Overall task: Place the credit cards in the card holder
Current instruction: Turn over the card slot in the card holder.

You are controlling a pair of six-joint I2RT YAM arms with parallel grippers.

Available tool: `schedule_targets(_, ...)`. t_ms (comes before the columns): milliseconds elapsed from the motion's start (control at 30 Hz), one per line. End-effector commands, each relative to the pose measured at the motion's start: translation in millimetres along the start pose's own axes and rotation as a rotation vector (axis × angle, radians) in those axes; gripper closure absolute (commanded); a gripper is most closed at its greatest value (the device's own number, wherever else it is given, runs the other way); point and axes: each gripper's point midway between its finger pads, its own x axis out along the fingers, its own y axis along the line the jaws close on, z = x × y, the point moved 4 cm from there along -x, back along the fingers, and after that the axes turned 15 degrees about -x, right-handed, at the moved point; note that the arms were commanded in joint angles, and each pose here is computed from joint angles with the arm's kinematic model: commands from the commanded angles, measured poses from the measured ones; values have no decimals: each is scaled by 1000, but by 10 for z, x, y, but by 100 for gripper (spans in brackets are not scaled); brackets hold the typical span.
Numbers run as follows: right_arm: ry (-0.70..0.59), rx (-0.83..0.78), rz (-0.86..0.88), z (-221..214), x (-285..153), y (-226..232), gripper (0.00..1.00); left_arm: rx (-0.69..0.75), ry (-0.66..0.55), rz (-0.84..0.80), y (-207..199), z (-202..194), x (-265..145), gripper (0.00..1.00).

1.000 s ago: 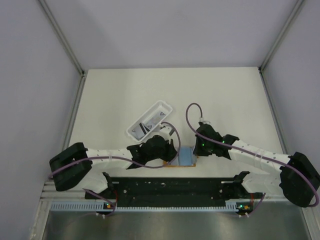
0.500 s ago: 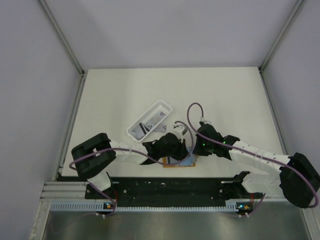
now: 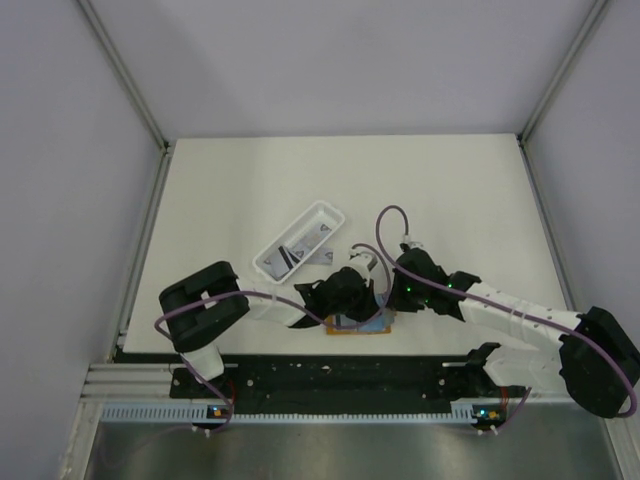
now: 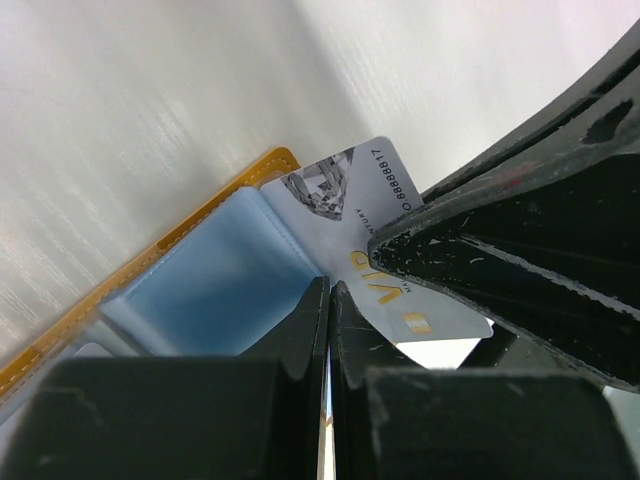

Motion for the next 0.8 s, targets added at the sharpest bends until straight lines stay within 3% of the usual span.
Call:
schedule_targets(0,18,1,-34,-80,18,-110,100,-23,14,187,439,-127,-81,100)
schedule_targets(333,21,2,-35,-105,12,-145,100,-85,29,242,821,-357,-346,100)
schedule_targets(600,14,-3,-41,-98,-2,-159,100,-118,25,225,904,-445,-443,100)
schedule_targets(767,-87,-34,15,82,-185,-78,100,-124,30,220,905,-453,-428,100)
